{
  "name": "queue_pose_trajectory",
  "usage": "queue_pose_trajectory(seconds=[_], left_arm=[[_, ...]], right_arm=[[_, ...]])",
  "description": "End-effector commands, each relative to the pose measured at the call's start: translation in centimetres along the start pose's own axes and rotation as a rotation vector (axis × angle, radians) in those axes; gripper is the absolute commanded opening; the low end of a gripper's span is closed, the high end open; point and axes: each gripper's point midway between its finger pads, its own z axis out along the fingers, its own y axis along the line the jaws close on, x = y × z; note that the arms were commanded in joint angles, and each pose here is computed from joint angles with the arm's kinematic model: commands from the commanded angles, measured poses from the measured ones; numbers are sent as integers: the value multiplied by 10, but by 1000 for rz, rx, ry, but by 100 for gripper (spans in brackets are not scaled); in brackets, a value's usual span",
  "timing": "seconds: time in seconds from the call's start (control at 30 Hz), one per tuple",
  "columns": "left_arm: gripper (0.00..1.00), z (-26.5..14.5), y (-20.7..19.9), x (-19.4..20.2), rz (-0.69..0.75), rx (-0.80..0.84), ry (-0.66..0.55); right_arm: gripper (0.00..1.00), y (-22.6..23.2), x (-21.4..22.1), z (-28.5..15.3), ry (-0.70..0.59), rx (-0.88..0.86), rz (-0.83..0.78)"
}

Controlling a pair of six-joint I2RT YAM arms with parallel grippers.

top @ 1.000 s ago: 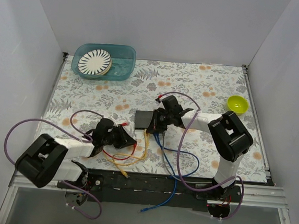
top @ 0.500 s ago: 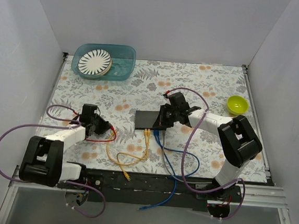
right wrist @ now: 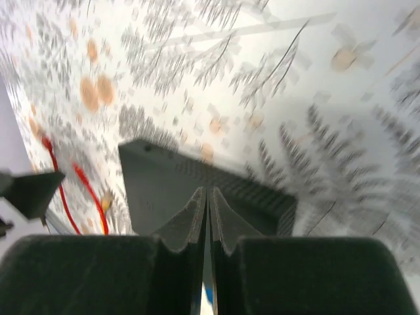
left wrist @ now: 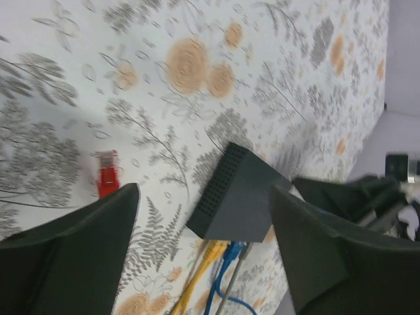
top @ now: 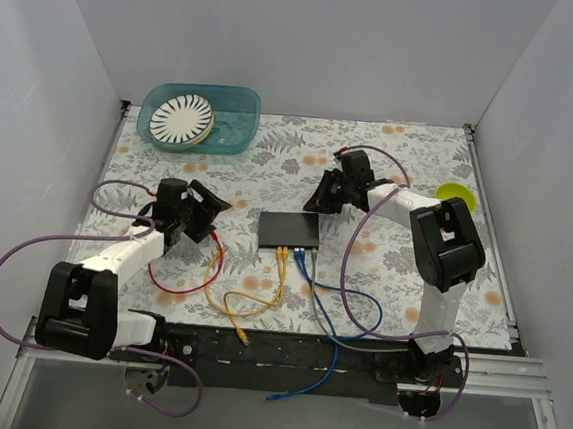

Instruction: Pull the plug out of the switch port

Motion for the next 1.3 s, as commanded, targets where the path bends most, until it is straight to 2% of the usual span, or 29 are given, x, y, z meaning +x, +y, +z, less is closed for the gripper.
queue_pose_trajectory(seconds=[0.0, 0.13, 0.2, 0.33, 0.43, 0.53, 0.6, 0.63, 0.67, 0.7, 0.73, 0.77, 0.83, 0.87, 0.9, 0.93, 1.0, 1.07, 1.1, 1.13, 1.27], left_arm=[[70, -12, -29, 52, 57, 130, 165], [51, -16, -34, 117, 150, 177, 310], [42, -12, -22, 136, 161, 146, 368], [37, -7, -5, 152, 170, 104, 415], [37, -3, -6, 149, 183, 101, 394], [43, -2, -24, 136, 205, 103, 343], [54, 1, -36, 120, 226, 90, 265], [59, 0, -54, 111, 235, 106, 234], [72, 2, -63, 101, 244, 105, 182], [78, 3, -69, 95, 255, 103, 159], [85, 5, -74, 91, 261, 98, 146], [97, 4, -95, 84, 260, 122, 124], [98, 15, -101, 87, 274, 118, 156], [98, 19, -111, 88, 280, 138, 170], [98, 26, -111, 97, 284, 137, 220], [98, 30, -113, 101, 287, 145, 240], [98, 34, -117, 110, 283, 173, 286], [98, 37, -122, 126, 280, 232, 361], [96, 37, -125, 131, 283, 272, 380], [83, 38, -128, 140, 276, 309, 423], [63, 40, -120, 155, 239, 326, 505]], right_arm=[[11, 0, -32, 10, -36, -35, 56], [9, -18, -29, 24, 1, -3, 70], [8, -25, -21, 27, 18, 5, 77], [7, -32, -6, 22, 32, 10, 87], [7, -39, 10, 15, 52, 21, 91], [7, -41, 12, 2, 26, 38, 82], [9, -42, 7, -12, -20, 66, 57], [13, -38, -5, -29, -96, 102, 24], [17, -41, -8, -38, -122, 135, -2], [22, -46, -5, -49, -126, 176, -6], [35, -42, -13, -66, -187, 201, -22], [42, -51, 0, -72, -173, 221, -22], [56, -46, 8, -90, -206, 190, -17], [60, -56, 29, -90, -171, 180, -5], [60, -56, 39, -91, -155, 149, -2], [61, -38, 48, -95, -128, 45, -25], [61, -46, 78, -93, -51, 13, -9], [61, -36, 89, -95, -40, -86, -16], [60, -41, 100, -94, -28, -93, -8], [59, -39, 99, -97, -52, -111, -12], [55, -39, 107, -98, -74, -164, 44]])
